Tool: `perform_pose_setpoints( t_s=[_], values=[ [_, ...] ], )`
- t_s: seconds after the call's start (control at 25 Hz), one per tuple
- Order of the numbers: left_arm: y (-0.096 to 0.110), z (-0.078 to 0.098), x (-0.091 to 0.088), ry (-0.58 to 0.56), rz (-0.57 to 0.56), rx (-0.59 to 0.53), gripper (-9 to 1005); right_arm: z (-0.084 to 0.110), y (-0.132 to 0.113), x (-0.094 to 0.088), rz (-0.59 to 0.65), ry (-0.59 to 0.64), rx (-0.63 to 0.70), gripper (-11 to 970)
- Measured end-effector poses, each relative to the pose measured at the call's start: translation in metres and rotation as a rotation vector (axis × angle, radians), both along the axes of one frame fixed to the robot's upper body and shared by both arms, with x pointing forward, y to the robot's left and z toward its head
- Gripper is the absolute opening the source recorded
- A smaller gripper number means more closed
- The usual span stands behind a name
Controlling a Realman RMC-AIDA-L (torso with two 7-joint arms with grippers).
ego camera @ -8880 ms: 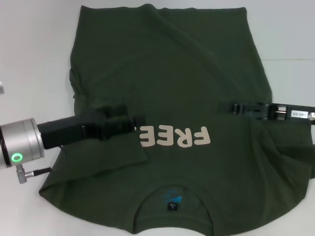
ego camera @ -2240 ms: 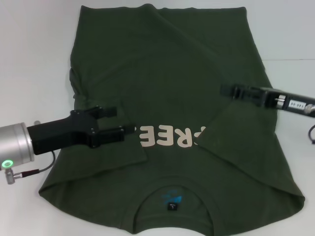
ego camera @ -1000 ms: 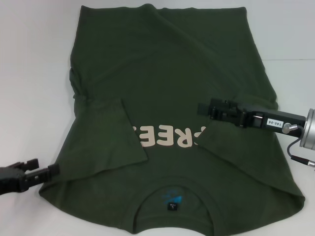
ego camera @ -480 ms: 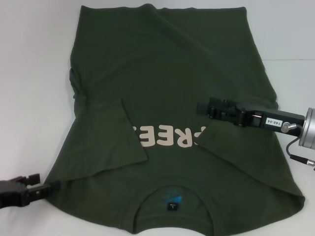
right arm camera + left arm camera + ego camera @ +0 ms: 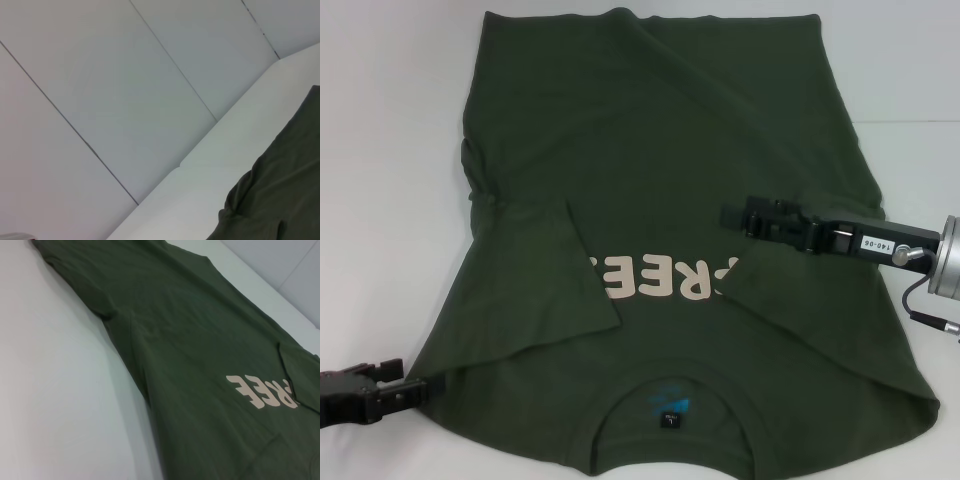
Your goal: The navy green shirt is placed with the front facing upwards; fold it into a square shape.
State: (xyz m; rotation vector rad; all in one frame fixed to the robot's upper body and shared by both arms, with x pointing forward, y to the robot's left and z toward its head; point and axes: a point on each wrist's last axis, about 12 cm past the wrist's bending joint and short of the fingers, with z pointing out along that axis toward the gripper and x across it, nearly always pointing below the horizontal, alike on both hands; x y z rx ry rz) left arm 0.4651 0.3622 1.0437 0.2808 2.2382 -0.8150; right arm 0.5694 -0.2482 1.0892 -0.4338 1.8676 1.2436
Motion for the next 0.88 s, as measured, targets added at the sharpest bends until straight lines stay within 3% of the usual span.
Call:
perform_pose_setpoints(
  t_s=[0.88],
  values=[
    [-0.0008, -0.0012, -0.0017, 0.023, -0.013, 0.003, 860, 0.0003, 0.0000, -0.0002, 0.001, -0.001, 0.002, 916]
  ],
)
